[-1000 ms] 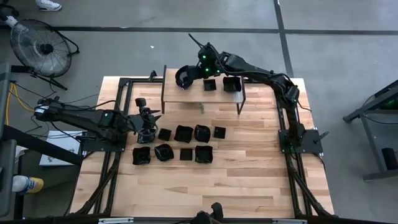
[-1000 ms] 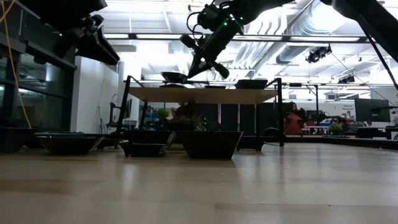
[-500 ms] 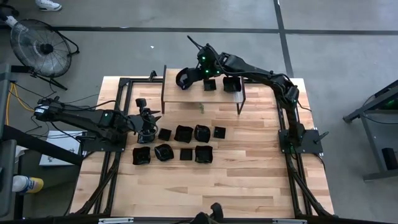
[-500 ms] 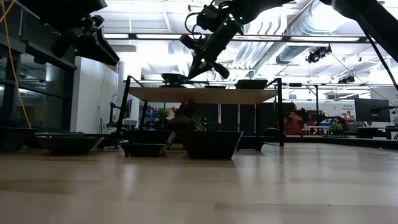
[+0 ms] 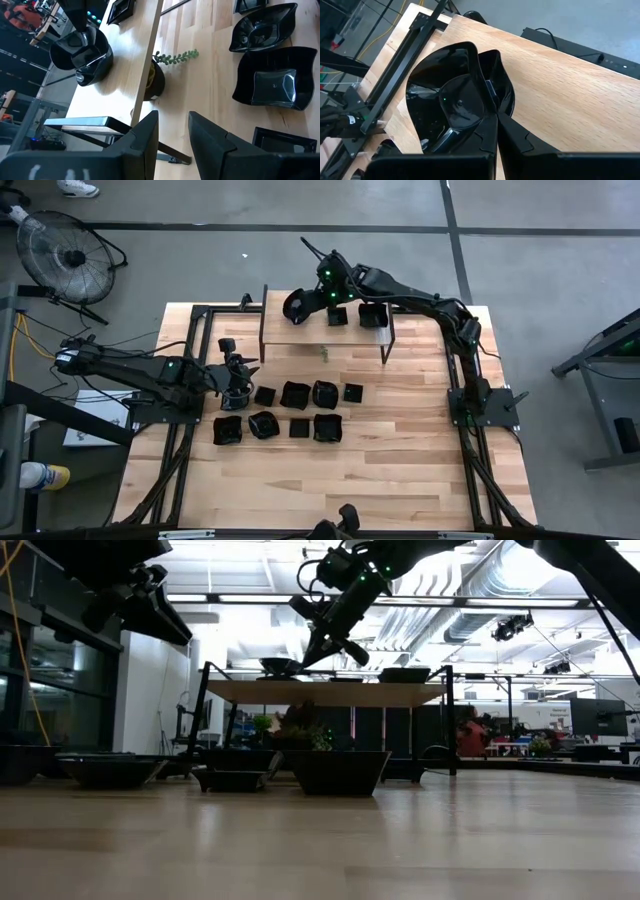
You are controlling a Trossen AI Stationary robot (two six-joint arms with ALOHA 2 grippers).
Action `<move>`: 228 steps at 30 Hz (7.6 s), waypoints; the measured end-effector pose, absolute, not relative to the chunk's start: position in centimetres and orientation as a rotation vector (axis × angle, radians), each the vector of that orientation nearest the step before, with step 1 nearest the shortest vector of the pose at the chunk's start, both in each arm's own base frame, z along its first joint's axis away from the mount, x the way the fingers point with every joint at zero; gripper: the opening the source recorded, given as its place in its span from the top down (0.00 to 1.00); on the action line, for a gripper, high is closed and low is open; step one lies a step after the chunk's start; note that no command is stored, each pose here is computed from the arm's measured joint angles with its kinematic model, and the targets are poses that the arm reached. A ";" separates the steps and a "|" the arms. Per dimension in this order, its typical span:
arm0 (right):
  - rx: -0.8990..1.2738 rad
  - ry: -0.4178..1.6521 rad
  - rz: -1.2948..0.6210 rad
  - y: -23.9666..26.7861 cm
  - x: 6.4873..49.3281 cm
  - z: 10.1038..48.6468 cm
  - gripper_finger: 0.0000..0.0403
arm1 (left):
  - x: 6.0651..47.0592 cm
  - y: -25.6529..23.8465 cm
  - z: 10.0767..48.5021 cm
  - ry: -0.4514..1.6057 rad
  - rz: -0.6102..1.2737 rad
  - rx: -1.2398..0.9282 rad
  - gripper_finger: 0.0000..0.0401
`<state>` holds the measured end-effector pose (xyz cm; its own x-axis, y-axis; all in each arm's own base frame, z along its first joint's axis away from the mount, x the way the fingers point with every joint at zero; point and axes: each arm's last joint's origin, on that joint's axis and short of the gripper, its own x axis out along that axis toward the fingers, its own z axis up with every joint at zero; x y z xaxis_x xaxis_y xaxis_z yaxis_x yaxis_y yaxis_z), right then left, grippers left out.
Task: Pick & Place Mini shaped plates
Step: Stack the leaf shaped plate on top of the other leaf shaped plate on the shelf, then stack the square plate on top of the other square plate on the shelf
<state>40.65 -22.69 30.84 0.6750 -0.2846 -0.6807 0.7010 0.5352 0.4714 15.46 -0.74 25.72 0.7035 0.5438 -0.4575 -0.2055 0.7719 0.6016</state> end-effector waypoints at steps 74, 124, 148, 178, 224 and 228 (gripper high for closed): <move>-0.148 1.246 -0.152 3.1 33.6 29.3 0.82 | 15.1 -1.7 25.1 0.691 0.342 0.413 0.74; -0.254 0.934 -0.127 4.6 28.7 16.5 0.55 | 14.6 -3.3 25.3 0.629 0.380 0.456 0.74; -0.273 0.966 -0.169 4.3 29.9 13.7 0.57 | 14.6 -3.3 25.3 0.629 0.390 0.460 0.74; -0.370 1.002 -0.246 3.7 30.5 11.7 0.71 | 14.6 -3.3 25.3 0.631 0.378 0.456 0.74; -0.374 1.005 -0.234 3.8 30.4 11.8 0.99 | 14.8 -3.4 25.1 0.646 0.370 0.462 0.74; -0.373 0.986 -0.237 4.0 30.4 12.3 1.00 | 14.8 -3.4 25.0 0.647 0.370 0.461 0.74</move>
<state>30.37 3.95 12.30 0.5340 -0.3607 -0.7647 0.0271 0.9112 -0.4110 14.82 -3.43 25.05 0.7398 0.4640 -0.4872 -0.1846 0.8363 0.5162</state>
